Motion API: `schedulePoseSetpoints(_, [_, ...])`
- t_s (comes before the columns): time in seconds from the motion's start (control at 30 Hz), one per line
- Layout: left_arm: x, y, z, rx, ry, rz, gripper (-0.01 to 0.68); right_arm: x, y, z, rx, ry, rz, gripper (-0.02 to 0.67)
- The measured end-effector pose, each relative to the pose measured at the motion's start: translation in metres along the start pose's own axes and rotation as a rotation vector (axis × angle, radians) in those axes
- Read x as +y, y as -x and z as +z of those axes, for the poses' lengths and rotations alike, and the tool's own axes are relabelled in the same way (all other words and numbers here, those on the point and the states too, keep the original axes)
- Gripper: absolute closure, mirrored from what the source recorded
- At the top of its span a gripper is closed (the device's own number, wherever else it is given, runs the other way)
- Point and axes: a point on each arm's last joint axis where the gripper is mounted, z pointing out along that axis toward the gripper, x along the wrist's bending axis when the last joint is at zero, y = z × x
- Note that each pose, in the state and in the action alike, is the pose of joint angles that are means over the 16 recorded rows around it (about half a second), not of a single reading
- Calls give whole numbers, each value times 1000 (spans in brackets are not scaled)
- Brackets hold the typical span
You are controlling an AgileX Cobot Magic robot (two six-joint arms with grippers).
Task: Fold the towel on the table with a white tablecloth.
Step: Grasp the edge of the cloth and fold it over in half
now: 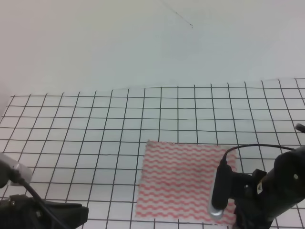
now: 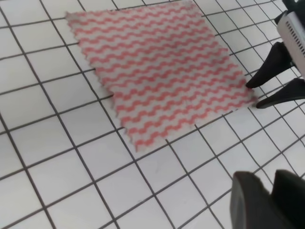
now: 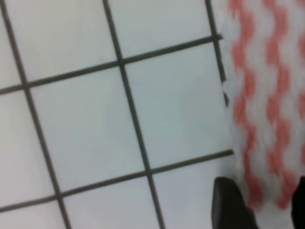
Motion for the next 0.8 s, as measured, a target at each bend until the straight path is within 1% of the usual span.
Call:
schedulePoseSetpoints(0.2, [0, 0, 0, -3, -3, -1, 578, 0, 1, 7, -4, -2, -7, 365])
schedulePoseSetpoints(0.37, [0, 0, 0, -3, -3, -1, 578, 0, 2, 9, -11, 2, -10, 389])
schedulePoseSetpoints(0.57, [0, 0, 0, -4, -3, -1, 578, 0, 3, 13, -12, 0, -11, 446])
schedulePoseSetpoints(0.8, [0, 1, 0, -7, -5, -2, 578, -1, 2, 16, 4, -16, -10, 547])
